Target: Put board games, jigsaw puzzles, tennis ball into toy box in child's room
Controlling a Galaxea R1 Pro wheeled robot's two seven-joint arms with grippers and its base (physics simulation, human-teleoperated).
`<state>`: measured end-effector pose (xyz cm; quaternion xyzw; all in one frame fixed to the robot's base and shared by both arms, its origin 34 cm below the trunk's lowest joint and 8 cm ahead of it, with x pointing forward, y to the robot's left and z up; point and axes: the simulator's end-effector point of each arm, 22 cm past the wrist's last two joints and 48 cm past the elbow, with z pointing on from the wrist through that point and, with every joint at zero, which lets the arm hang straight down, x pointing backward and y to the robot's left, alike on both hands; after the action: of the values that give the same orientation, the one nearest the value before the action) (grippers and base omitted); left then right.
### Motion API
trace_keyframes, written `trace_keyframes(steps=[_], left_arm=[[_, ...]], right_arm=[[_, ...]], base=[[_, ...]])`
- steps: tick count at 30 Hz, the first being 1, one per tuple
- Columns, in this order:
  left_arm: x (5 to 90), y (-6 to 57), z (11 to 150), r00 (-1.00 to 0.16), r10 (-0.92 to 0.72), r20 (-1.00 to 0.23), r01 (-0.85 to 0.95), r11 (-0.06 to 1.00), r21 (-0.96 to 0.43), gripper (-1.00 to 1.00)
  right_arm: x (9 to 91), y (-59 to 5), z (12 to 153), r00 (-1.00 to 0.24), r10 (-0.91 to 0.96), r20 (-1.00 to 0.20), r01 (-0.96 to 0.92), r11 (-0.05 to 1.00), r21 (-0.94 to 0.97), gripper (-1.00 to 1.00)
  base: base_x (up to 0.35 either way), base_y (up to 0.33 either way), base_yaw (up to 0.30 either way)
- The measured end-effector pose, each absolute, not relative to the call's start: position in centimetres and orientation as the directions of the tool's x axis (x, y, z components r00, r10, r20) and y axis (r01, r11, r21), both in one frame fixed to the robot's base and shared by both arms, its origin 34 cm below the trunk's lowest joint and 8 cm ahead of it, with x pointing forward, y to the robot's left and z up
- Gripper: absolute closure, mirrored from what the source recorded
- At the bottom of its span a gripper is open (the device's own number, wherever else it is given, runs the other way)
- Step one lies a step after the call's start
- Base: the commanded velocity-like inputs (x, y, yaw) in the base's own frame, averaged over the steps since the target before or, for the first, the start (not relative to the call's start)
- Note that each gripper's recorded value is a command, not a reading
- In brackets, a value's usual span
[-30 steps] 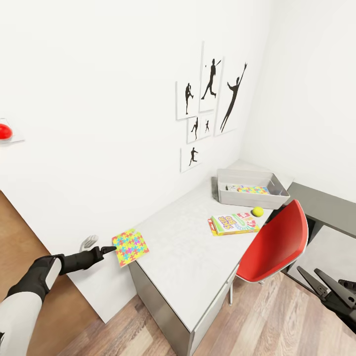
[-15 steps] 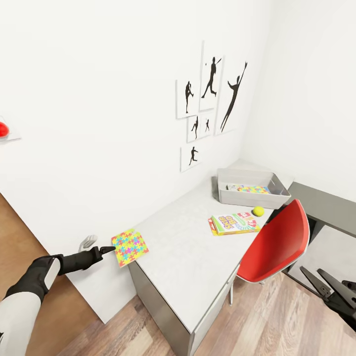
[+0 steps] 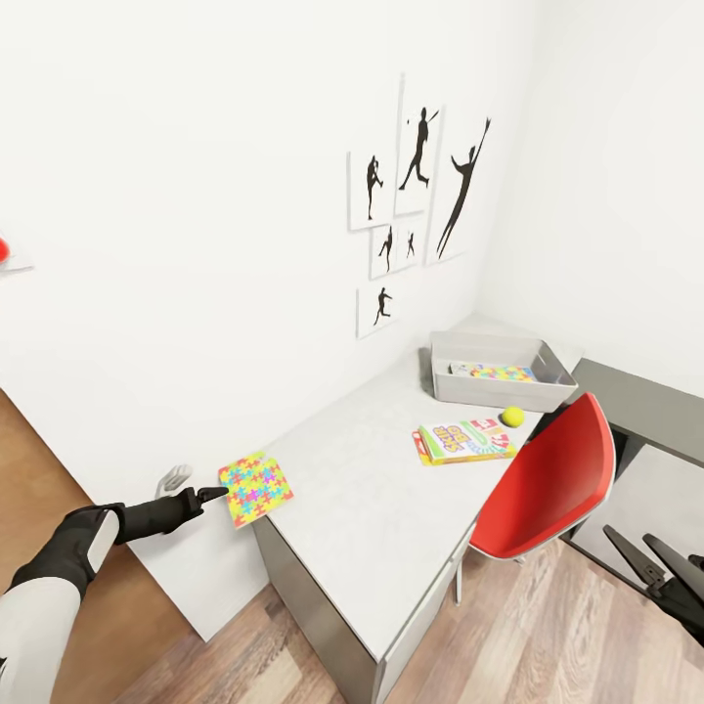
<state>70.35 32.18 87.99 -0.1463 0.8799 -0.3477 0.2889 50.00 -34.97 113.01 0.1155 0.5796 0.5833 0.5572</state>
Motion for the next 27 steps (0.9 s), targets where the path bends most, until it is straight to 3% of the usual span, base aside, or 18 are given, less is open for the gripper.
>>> trace_keyframes(steps=[27], left_arm=[[71.2, 32.9, 86.5, -0.770, -0.496, -0.402, -0.079, 0.698, -0.712, -1.00]], right_arm=[[48.6, -33.6, 113.1, -0.365, 0.777, -0.513, -0.624, 0.204, 0.754, -1.00]], base=[[0.000, 0.000, 0.000]])
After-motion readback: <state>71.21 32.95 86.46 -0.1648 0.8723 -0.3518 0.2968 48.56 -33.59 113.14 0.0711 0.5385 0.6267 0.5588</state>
